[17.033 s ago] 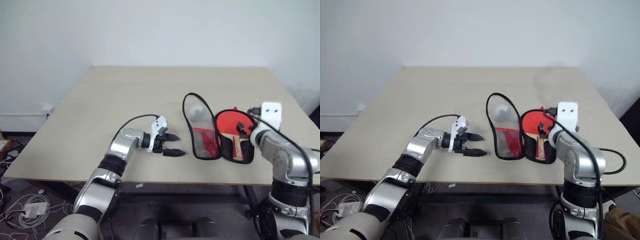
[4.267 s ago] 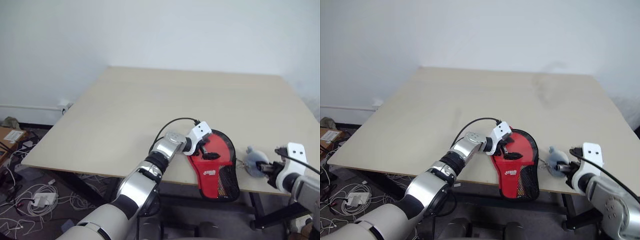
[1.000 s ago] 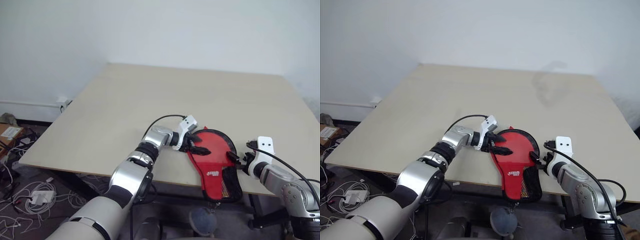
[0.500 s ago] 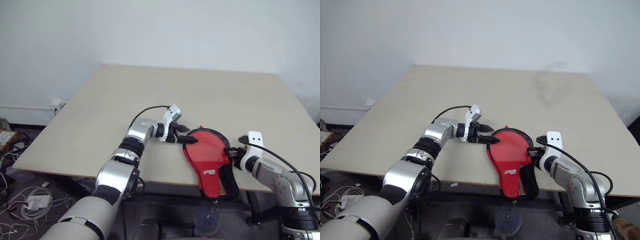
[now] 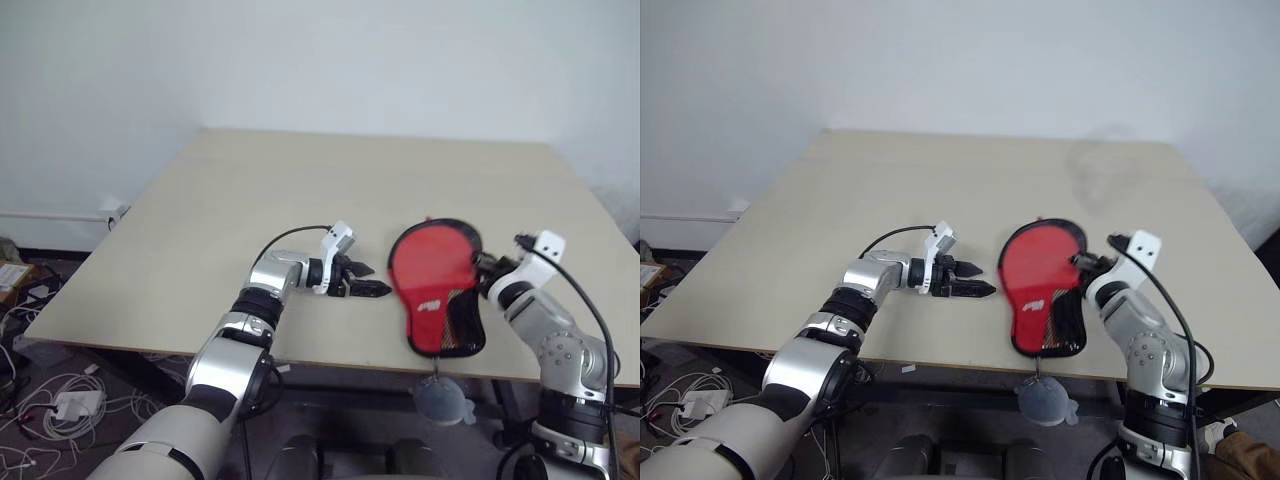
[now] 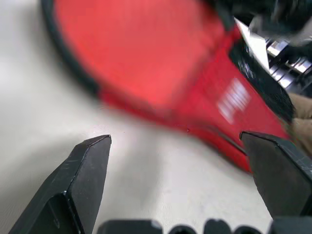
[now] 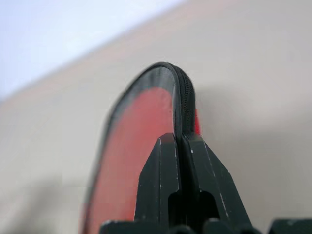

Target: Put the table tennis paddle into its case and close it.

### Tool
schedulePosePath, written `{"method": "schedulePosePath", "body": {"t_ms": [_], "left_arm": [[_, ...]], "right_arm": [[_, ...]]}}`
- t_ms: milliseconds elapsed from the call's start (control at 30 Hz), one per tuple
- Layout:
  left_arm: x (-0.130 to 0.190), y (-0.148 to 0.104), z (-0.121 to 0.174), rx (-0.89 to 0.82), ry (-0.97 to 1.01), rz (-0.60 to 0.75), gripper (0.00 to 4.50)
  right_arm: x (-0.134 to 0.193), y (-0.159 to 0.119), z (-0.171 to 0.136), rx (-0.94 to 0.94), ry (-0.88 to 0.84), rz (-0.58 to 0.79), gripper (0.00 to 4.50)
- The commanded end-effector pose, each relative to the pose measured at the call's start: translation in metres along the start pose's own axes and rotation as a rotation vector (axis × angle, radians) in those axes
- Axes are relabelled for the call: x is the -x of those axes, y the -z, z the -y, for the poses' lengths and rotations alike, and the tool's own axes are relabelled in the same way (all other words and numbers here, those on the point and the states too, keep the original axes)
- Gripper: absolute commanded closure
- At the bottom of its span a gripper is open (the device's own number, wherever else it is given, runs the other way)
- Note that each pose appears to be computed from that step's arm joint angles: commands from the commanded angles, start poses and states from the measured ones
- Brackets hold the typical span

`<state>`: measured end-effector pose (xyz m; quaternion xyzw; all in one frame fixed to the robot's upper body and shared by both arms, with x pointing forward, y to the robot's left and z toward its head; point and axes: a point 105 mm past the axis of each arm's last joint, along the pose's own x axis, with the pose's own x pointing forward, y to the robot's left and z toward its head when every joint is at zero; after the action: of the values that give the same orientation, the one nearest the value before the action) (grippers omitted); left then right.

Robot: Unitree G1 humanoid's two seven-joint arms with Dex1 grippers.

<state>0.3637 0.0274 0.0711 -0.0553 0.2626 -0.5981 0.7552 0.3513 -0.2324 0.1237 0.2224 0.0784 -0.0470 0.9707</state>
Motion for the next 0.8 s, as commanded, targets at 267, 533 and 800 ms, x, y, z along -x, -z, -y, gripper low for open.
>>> {"method": "schedulePosePath", "body": {"t_ms": [267, 533, 800], "left_arm": [[-0.007, 0.002, 0.018, -0.024, 0.097, -0.015, 0.0], [-0.008, -0.004, 0.018, -0.025, 0.086, 0.012, 0.0], [-0.004, -0.009, 0.015, -0.041, 0.062, 0.031, 0.0]], "right_arm": [[-0.007, -0.079, 0.008, -0.076, 0.156, 0.299, 4.47], [-0.028, -0.008, 0.023, -0.058, 0.245, 0.028, 4.47], [-0.029, 0.029, 0.048, 0.016, 0.342, -0.12, 3.13]]}}
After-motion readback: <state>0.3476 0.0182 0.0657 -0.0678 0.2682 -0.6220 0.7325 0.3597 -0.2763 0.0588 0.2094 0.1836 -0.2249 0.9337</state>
